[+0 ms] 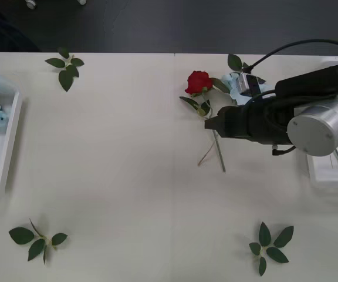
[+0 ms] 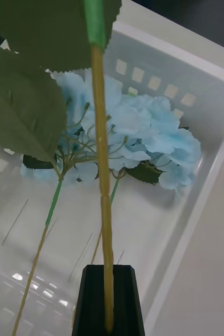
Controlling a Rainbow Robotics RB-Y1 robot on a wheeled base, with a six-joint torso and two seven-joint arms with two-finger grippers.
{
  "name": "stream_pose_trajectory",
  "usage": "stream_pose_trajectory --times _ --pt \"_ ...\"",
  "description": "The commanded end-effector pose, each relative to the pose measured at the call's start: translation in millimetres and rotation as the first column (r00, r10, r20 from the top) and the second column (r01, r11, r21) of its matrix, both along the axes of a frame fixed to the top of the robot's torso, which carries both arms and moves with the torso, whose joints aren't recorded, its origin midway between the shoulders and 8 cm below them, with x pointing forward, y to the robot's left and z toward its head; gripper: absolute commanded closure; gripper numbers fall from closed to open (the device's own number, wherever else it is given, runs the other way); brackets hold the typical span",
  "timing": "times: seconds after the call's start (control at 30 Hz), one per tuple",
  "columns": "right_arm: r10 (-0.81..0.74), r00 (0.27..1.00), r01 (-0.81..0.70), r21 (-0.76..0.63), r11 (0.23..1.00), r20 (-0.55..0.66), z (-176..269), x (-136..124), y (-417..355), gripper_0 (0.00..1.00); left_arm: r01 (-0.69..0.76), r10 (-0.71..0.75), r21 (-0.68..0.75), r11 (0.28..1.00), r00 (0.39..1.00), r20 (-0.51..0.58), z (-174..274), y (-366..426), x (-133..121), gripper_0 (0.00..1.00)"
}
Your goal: Put the red flowers into the right box and the blue flowers into the left box
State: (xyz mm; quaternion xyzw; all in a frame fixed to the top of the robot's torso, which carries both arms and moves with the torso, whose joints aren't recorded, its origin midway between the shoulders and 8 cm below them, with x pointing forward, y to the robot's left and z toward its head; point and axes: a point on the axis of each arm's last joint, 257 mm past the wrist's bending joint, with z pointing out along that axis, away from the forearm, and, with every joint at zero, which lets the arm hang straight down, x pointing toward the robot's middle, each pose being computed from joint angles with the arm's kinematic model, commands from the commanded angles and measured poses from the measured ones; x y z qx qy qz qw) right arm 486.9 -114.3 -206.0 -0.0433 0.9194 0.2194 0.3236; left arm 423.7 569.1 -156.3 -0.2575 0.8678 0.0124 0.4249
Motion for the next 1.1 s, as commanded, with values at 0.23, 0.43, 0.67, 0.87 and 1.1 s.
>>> stream_pose_trajectory --times 0.23,0.43,0.67,0.87,1.1 --pt "-0.139 0.99 0.138 -0.062 0.988 -0.004 -17 51 5 0.19 -0.035 0.035 0.018 0.999 0.999 0.003 -14 18 20 0.98" --pt "-0.207 0.977 0.205 -0.06 0.977 -0.044 -33 60 0 0.19 -0.027 0.027 0.017 0.999 1.0 -0.011 -20 13 20 0.82" --pt "-0.285 0.953 0.284 -0.032 0.958 -0.101 -45 58 -3 0.19 -0.006 0.006 -0.001 1.0 1.0 -0.014 -24 3 24 0.0" --pt "-0.327 0.939 0.324 -0.047 0.945 -0.108 -52 63 -12 0.19 0.037 -0.035 -0.074 0.997 0.999 0.022 -22 -16 30 0.0" --pt "-0.412 0.904 0.409 -0.052 0.911 -0.115 -57 75 -28 0.19 0.146 -0.127 -0.167 0.975 0.984 0.122 2 -55 32 0.0"
